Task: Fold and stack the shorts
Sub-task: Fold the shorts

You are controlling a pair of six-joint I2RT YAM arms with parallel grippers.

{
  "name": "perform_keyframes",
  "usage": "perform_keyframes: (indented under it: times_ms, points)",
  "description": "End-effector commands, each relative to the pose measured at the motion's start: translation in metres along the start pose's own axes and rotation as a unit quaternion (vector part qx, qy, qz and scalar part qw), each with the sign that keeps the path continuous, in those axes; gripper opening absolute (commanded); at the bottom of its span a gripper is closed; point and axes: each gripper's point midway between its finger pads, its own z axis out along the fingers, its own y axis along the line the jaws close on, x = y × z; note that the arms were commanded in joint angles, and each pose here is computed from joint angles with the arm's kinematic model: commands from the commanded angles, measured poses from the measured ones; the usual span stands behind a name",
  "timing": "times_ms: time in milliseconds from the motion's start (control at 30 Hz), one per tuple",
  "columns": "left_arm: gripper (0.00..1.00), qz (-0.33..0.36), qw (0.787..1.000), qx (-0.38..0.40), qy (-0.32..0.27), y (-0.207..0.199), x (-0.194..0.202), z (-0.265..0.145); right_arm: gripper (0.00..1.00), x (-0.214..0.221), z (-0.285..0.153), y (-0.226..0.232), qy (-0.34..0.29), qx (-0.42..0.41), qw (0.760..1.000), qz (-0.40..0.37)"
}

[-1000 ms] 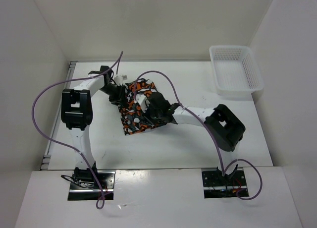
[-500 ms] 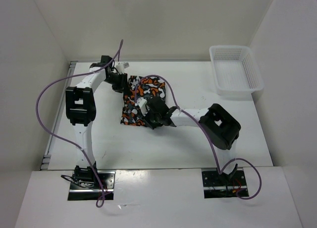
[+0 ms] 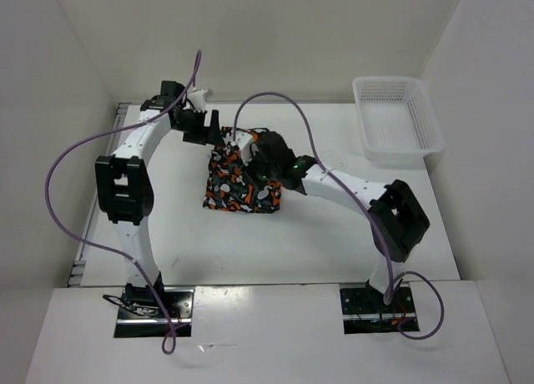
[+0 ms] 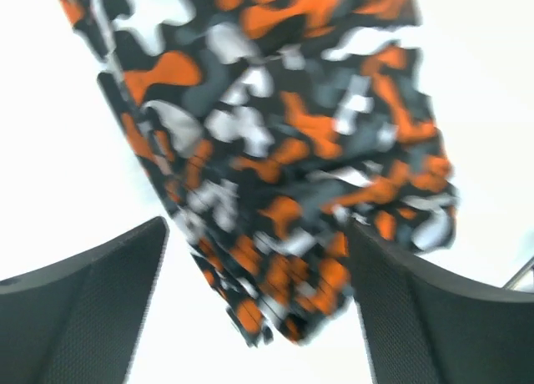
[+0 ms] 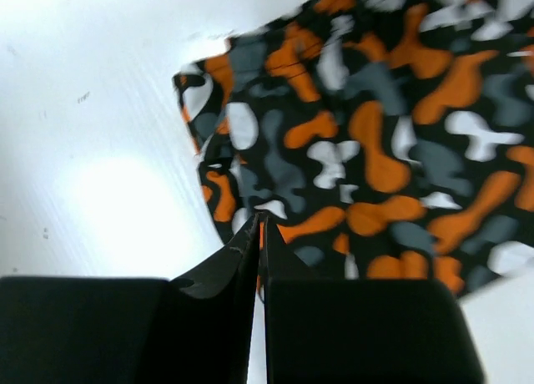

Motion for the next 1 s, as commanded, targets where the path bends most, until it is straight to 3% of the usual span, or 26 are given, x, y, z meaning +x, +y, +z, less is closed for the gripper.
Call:
perform_keyframes:
  times_ms: [0,167,400,600,633,733,833,867,967]
  points:
    - [0.90,0.048,0.997,0.030,-0.049,-0.048,-0.018,-0.040,0.08,-0.017,-0.035,-0.021,-0.020,0.022,0.999,0.030]
    - [0.38,0.019,0.997,0.073,0.029,-0.069,0.043,-0.016,0.08,0.035,-0.021,-0.045,0.025,0.052,0.996,0.071]
    - [0.37,-0.025,0.989,0.032,0.145,-0.041,0.126,0.034,0.08,0.102,0.010,-0.074,0.097,0.066,0.985,0.127]
    - [0.37,-0.030,0.986,-0.014,0.162,-0.021,0.143,0.033,0.08,0.108,0.007,-0.084,0.096,0.077,0.981,0.148]
    - [0.39,-0.027,0.987,-0.014,0.158,-0.022,0.139,0.033,0.08,0.103,0.007,-0.086,0.091,0.078,0.982,0.147]
    - [0.58,-0.025,0.990,0.026,0.139,-0.042,0.121,0.024,0.11,0.072,-0.001,-0.092,0.063,0.081,0.987,0.123]
    - [0.95,-0.003,0.995,0.047,0.088,-0.061,0.083,-0.001,0.15,0.024,-0.028,-0.103,0.029,0.103,0.990,0.089]
    - [1.00,0.004,0.996,0.054,0.076,-0.068,0.077,-0.009,0.15,-0.008,-0.048,-0.110,-0.004,0.117,0.990,0.082]
    - [1.00,0.028,0.998,0.055,0.008,-0.077,0.047,-0.048,0.15,-0.043,-0.107,-0.139,-0.042,0.162,0.983,0.080]
